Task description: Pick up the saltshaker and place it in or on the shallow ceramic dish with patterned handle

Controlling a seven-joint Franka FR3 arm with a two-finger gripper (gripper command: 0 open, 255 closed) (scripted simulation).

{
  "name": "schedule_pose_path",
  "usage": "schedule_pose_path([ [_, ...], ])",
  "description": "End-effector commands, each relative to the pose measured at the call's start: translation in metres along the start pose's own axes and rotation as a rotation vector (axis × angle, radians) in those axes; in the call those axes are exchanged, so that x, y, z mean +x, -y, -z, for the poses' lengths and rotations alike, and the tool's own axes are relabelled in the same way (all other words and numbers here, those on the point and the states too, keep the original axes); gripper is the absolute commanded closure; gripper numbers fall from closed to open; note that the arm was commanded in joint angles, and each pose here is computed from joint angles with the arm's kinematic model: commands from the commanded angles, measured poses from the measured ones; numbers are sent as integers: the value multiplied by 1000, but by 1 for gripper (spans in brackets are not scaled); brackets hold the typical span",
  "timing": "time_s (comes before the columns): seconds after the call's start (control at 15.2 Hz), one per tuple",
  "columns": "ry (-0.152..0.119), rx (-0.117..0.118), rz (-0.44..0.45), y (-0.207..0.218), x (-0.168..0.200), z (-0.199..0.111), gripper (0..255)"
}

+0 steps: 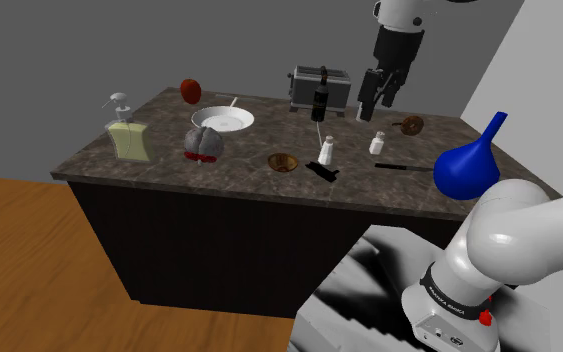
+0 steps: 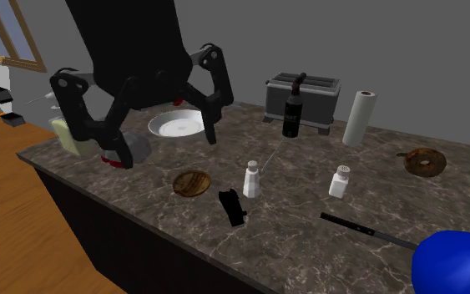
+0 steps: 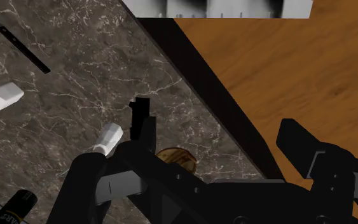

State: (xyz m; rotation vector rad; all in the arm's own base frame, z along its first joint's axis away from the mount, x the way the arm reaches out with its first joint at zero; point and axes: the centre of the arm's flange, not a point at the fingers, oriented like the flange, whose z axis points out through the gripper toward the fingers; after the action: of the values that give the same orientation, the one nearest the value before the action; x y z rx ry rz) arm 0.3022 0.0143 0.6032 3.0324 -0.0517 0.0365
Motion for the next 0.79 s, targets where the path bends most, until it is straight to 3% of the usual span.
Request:
schedule_pose_path([
  [0.0,0,0,0,0,0,0,0],
  [0.73,-108,24,49,-83,46,-105,0],
])
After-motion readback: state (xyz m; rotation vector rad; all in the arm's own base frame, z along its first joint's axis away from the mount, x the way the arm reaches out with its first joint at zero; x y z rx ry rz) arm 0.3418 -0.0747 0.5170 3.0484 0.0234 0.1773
